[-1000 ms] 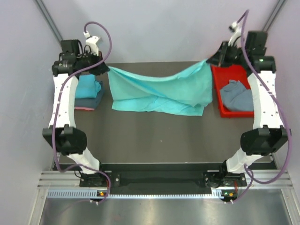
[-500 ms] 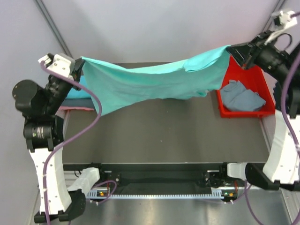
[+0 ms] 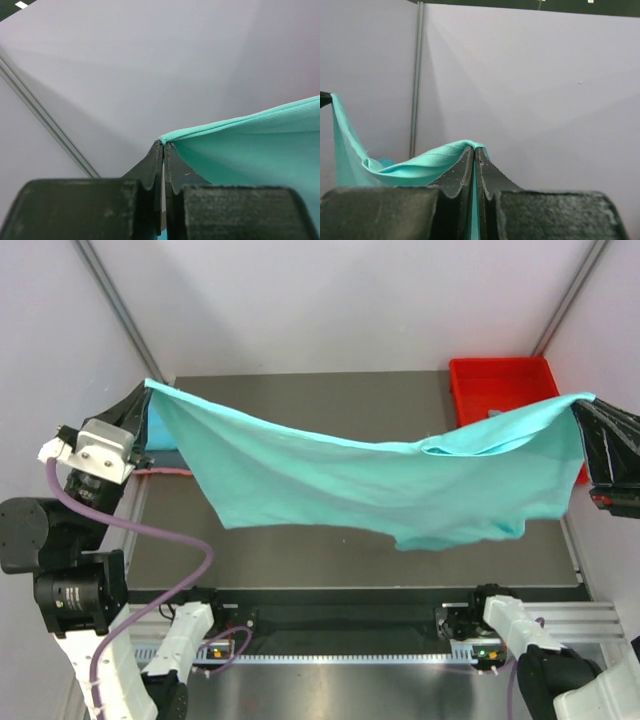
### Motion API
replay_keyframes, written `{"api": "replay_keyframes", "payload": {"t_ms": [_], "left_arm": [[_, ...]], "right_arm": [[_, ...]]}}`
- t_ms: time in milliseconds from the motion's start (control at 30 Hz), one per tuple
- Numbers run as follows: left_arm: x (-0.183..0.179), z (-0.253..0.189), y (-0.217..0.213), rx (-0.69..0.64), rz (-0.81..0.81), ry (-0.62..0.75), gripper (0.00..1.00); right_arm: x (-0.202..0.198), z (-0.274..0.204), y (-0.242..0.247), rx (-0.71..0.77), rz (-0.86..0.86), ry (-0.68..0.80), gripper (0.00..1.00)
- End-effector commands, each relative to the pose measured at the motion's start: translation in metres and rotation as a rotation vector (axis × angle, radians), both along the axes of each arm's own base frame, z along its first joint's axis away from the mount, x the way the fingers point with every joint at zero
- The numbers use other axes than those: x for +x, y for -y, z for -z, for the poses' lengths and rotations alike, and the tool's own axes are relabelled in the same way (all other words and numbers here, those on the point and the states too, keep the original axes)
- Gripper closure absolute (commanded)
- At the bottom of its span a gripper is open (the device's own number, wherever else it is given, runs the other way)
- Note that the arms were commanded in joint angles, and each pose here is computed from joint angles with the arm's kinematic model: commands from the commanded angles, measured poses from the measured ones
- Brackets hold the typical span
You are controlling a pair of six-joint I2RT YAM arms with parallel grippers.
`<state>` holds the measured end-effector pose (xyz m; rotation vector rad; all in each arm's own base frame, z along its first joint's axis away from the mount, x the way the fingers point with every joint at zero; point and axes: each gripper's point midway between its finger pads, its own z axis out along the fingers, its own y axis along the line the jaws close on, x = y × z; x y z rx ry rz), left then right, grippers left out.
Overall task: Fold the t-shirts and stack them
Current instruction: Flatten the tshirt out
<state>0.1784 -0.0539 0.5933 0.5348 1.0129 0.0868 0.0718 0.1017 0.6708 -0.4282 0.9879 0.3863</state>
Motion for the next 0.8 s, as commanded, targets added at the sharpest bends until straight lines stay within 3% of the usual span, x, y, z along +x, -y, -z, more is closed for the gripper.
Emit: {"api": "replay_keyframes", "payload": {"t_ms": [0, 133, 233, 467, 733, 767], "left_arm": [[0.012, -0.007, -0.002, -0.008, -0.006, 0.023, 1.00], [0.047, 0.031, -0.002, 0.023, 0.003, -0.102, 1.00], [0.078, 0.082, 0.004, 0.052, 0.050, -0.258, 1.00], [0.147, 0.207, 0.008, 0.050, 0.120, -0.567, 1.00], [0.232, 0.326, 0.006, 0.019, 0.147, -0.843, 1.00], [0.247, 0.358, 0.009, 0.008, 0.166, -0.927, 1.00]], "right_arm": [[0.040, 0.011, 0.005, 0.036, 0.010, -0.095, 1.00], [0.088, 0.044, 0.009, 0.044, 0.000, -0.227, 1.00], [0.135, 0.083, 0.013, 0.057, -0.018, -0.354, 1.00], [0.268, 0.208, 0.023, 0.101, -0.051, -0.707, 1.00], [0.394, 0.333, 0.008, 0.053, -0.088, -0.991, 1.00], [0.418, 0.357, 0.007, 0.047, -0.089, -1.038, 1.00]]}}
